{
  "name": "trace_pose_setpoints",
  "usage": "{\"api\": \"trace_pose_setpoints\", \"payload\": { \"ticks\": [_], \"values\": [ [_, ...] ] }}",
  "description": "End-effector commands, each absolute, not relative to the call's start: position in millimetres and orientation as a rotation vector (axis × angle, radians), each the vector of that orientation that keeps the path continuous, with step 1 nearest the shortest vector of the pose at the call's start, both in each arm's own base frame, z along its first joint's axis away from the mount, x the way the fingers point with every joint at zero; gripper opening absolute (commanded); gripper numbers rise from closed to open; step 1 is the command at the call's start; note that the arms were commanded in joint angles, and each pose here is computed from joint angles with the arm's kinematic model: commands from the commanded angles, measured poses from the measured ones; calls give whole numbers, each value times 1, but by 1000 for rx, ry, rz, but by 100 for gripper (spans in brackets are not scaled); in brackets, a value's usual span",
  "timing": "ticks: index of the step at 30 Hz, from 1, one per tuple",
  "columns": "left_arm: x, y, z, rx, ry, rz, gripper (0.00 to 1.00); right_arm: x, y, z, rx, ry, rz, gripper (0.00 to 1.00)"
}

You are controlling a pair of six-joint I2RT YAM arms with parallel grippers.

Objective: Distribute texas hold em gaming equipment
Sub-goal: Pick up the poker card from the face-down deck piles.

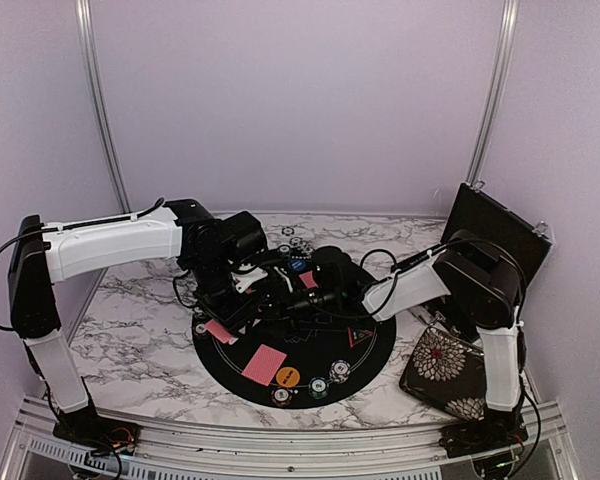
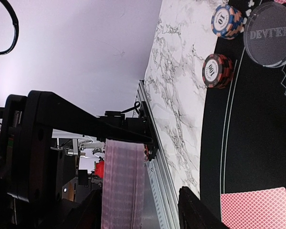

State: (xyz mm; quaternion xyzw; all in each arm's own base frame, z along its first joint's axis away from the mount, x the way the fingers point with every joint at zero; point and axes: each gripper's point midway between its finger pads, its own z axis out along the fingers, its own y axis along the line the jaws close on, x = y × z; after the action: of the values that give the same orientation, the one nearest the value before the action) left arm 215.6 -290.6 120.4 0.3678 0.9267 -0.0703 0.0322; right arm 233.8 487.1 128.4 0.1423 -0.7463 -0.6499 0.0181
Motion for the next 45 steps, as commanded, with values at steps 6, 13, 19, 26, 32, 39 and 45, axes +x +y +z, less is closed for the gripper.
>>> {"api": "trace_pose_setpoints", "payload": {
  "ticks": [6,13,19,26,32,39,45],
  "values": [
    [213,-295,132,1164,2819,-250,45,247,486,116,393,-2446,-1968,48],
    [213,-295,132,1162,2821,-252,45,254,477,118,360,-2471,-1975,46],
    [213,-295,132,1163,2820,-251,45,260,470,119,340,-2486,-1983,45],
    [214,-295,133,1160,2818,-252,45,263,466,121,329,-2494,-1991,43],
    [213,-295,133,1161,2819,-252,45,266,463,126,323,-2495,-2007,42],
    [214,-295,132,1161,2821,-250,45,268,459,131,321,-2500,-2020,41],
    [214,-295,132,1159,2820,-251,45,266,458,144,329,-2462,-2080,44]
  ]
}}
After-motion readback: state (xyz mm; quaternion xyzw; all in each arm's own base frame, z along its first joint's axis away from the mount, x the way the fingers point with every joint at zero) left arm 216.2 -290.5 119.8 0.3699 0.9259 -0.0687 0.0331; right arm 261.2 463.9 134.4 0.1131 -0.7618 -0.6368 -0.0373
